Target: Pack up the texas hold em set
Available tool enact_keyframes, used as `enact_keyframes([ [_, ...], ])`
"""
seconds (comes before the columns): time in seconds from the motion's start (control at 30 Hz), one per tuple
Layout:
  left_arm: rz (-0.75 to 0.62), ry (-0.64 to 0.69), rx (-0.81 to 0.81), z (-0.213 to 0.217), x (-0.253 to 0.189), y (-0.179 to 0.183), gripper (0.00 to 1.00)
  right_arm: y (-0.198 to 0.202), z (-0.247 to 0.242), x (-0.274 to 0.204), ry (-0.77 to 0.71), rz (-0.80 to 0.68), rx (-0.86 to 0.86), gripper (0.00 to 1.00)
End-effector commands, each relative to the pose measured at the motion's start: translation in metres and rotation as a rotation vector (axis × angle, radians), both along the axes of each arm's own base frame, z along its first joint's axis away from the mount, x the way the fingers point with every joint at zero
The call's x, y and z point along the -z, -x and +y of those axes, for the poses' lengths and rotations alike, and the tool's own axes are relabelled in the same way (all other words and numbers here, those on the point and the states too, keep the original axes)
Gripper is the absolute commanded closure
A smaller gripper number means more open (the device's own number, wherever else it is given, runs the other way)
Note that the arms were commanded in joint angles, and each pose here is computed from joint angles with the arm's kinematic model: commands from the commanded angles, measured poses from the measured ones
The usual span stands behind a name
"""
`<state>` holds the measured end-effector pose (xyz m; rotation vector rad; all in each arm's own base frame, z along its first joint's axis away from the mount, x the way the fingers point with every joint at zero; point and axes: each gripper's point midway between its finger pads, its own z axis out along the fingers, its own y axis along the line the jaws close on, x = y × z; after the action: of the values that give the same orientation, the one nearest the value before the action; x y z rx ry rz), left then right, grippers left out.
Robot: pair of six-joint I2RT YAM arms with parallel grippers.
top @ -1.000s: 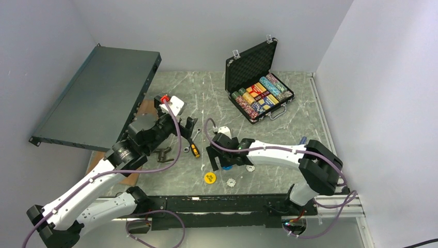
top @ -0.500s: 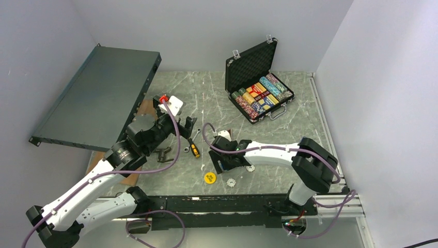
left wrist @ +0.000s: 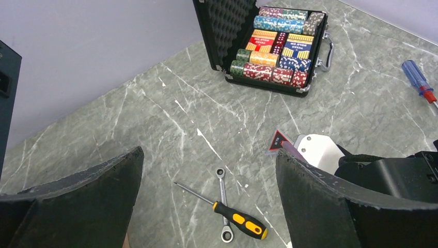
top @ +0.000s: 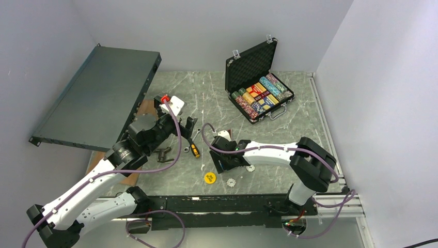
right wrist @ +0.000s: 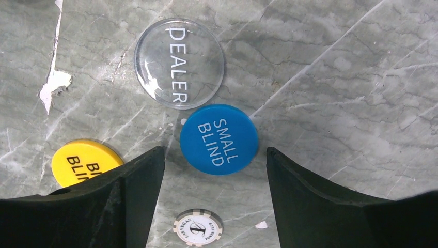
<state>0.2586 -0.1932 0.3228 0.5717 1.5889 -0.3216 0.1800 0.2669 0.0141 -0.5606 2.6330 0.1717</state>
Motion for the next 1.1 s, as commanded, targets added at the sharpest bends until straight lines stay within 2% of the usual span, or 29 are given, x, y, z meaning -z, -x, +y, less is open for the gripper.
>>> enact_keyframes([
  [0.0,-0.027,0.044,0.009,-0.004,-0.017,0.000,0.01,-0.001,0.000,0.006,0.000,-0.008,0.015,0.27],
  [0.23,-0.019,0.039,0.013,-0.006,-0.015,-0.001,0.01,-0.008,0.002,0.009,0.019,-0.030,0.025,0.27],
  [0.6,-0.017,0.038,0.017,-0.007,-0.015,0.000,0.01,-0.004,-0.001,0.007,0.020,-0.015,0.018,0.36],
  [0.87,-0.015,0.036,0.019,-0.007,-0.015,0.000,0.01,-0.005,-0.008,0.002,0.050,-0.027,0.021,0.36],
  [1.07,-0.014,0.034,0.016,-0.007,-0.014,-0.001,0.01,-0.003,-0.007,0.004,0.035,-0.025,0.024,0.48],
])
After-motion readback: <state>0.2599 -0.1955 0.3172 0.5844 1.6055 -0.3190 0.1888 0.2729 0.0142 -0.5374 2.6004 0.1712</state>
